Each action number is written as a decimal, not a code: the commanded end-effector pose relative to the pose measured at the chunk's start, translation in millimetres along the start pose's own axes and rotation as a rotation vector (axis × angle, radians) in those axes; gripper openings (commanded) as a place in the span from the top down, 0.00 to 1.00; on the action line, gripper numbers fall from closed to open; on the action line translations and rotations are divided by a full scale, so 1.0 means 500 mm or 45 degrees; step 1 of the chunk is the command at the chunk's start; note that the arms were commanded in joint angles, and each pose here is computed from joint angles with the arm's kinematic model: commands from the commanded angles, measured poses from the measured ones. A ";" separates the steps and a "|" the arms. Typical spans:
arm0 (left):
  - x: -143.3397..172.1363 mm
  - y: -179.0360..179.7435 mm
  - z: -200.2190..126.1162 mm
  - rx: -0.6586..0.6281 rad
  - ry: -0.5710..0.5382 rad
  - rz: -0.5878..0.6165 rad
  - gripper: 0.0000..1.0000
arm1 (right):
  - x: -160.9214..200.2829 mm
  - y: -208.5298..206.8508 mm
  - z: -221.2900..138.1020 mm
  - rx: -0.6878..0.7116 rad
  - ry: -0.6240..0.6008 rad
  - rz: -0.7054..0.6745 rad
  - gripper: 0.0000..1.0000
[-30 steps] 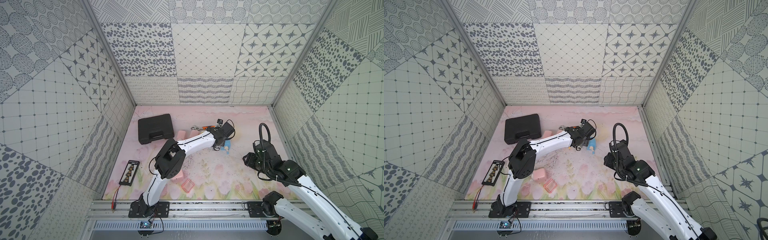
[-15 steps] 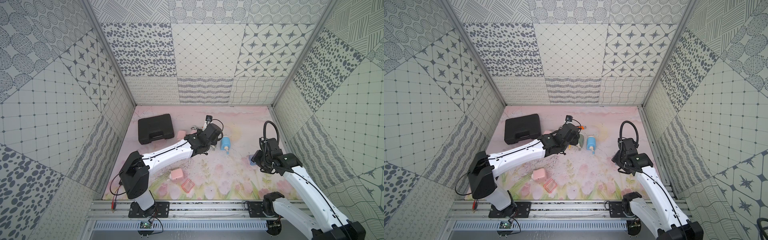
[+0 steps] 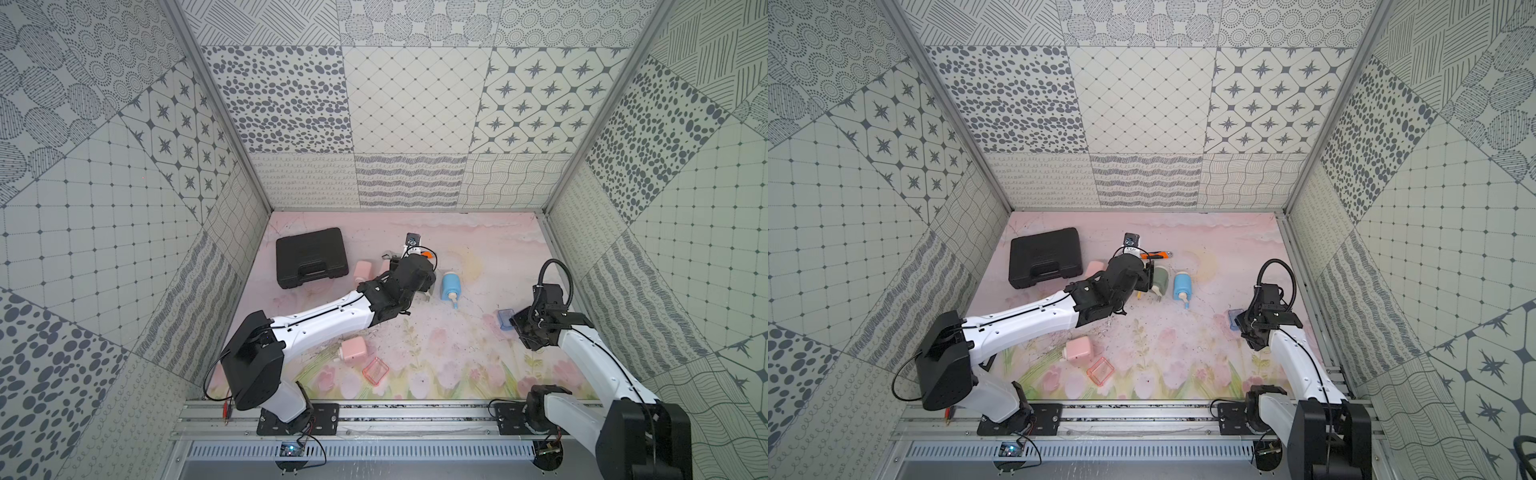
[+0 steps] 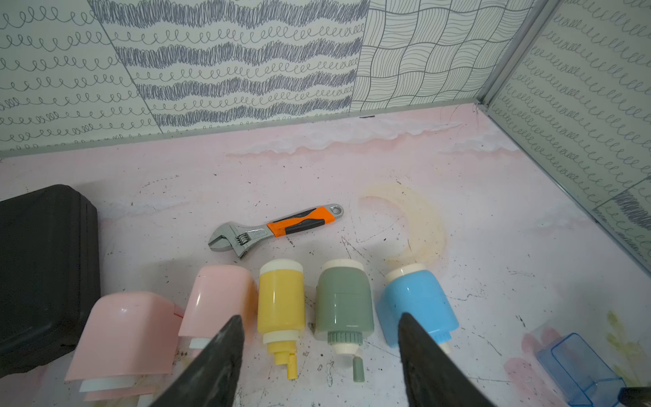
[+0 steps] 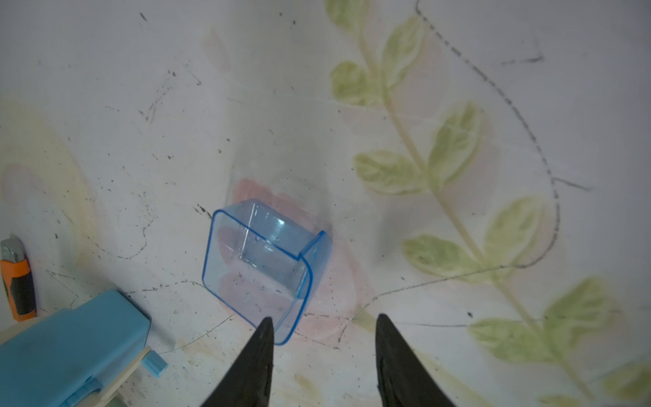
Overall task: Put the tray back into the pencil sharpener
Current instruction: Pick up the container from the center of the board, then place the container at the center of the board, then pick up the pencil sharpener from the center of the board, then place the pencil sharpener at the center of the board, then pick up the pencil sharpener from the center of the board.
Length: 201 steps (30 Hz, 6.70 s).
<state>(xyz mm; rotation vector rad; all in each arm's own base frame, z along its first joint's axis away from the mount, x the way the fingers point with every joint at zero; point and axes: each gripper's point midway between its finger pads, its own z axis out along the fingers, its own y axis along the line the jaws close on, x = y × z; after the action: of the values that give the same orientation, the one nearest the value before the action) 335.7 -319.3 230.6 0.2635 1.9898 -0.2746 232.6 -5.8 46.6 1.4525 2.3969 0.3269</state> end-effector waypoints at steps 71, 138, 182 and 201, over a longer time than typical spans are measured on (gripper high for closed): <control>0.009 0.187 -0.025 -0.234 -0.065 -0.321 0.38 | 0.254 0.075 -0.067 0.256 0.041 -1.387 0.55; 0.103 0.304 -0.092 -0.298 0.036 -0.455 0.38 | 0.469 0.207 -0.130 0.024 -0.014 -1.151 0.54; 0.113 0.223 -0.108 0.121 0.178 -0.117 0.19 | 0.378 0.210 -0.177 0.034 -0.112 -0.948 0.14; 0.299 -0.113 -0.186 0.645 0.606 0.665 0.07 | 0.160 0.057 -0.145 -0.056 -0.069 -0.691 0.23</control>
<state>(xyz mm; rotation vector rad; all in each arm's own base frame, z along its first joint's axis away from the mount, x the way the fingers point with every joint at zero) 207.3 -317.0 157.7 1.0069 2.1721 -0.4394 189.1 67.3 115.5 0.7665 2.6007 0.1173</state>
